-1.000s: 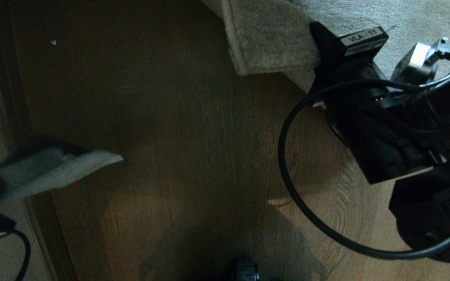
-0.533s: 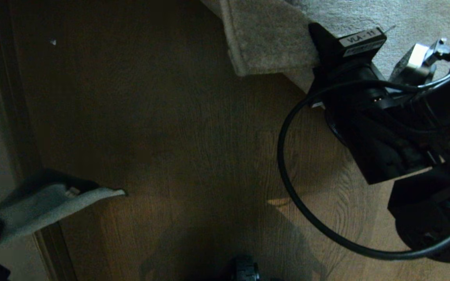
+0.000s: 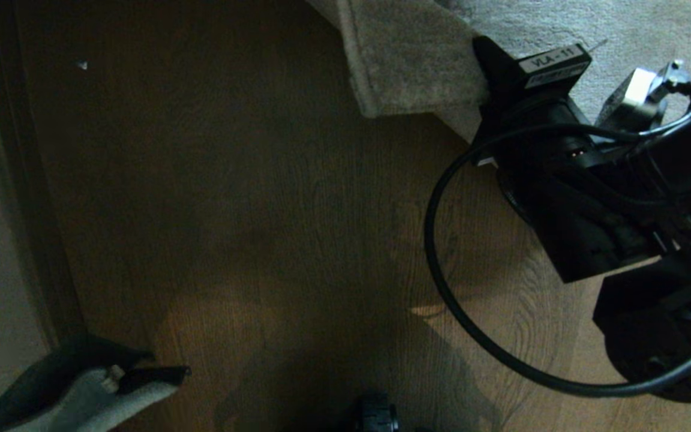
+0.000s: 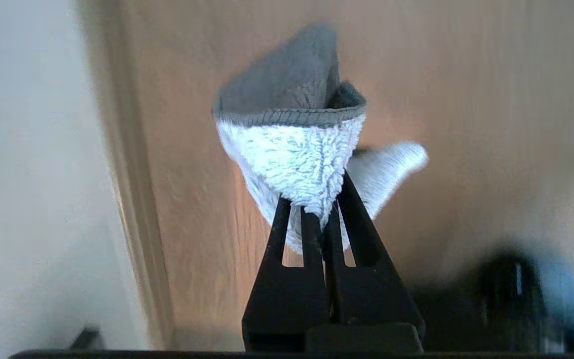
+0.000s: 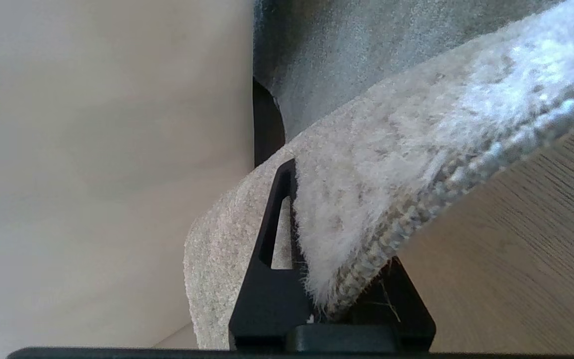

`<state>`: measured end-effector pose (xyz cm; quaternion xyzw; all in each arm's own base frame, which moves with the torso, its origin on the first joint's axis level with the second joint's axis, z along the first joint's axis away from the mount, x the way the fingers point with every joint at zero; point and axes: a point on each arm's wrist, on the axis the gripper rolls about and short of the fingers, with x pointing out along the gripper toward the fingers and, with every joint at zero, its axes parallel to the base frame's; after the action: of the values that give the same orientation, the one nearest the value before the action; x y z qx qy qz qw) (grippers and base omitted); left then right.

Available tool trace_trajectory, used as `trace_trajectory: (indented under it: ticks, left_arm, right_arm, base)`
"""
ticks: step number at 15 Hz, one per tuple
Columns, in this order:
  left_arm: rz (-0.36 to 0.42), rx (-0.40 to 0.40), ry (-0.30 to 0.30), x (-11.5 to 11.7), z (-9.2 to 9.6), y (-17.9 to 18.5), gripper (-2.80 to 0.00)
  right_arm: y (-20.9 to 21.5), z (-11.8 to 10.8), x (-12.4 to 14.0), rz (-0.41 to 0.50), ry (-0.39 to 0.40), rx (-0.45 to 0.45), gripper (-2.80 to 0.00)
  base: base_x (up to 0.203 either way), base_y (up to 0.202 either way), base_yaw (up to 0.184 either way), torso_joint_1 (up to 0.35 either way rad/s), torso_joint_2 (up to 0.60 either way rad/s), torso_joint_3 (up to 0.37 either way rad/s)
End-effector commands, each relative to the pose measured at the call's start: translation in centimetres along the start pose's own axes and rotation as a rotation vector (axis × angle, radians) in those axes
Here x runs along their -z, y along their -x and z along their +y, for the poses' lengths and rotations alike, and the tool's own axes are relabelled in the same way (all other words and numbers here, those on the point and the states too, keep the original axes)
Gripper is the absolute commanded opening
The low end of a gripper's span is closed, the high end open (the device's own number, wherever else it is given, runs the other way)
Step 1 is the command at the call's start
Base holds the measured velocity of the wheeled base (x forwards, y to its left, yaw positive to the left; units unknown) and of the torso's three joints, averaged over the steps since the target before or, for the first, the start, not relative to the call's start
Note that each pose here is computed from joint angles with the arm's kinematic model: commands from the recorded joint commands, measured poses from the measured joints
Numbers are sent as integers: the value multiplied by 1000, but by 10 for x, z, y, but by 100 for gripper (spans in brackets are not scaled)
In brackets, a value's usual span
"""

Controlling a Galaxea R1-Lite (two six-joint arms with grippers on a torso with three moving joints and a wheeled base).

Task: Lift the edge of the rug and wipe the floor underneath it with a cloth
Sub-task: Lay down the carpet

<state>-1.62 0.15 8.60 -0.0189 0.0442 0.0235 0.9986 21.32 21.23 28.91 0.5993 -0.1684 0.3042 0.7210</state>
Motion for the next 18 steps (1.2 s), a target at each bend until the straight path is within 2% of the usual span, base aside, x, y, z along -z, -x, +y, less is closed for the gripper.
trace_trajectory:
  ticks: [1,15,18]
  left_arm:
    - [-29,37,-16,10,0,10,-280]
    - [-33,38,-21,10,0,9,-280]
    - [-32,38,-19,10,0,9,-280]
  right_arm:
    - [0,3,-2,-26,-22,-34,-280]
    - [0,-2,1,-17,-12,-20,-280]
    - [4,-1,10,7,-25,-17,-280]
  base:
    - [0,0,0,0,0,0]
    - [0,0,0,0,0,0]
    - [0,0,0,0,0,0]
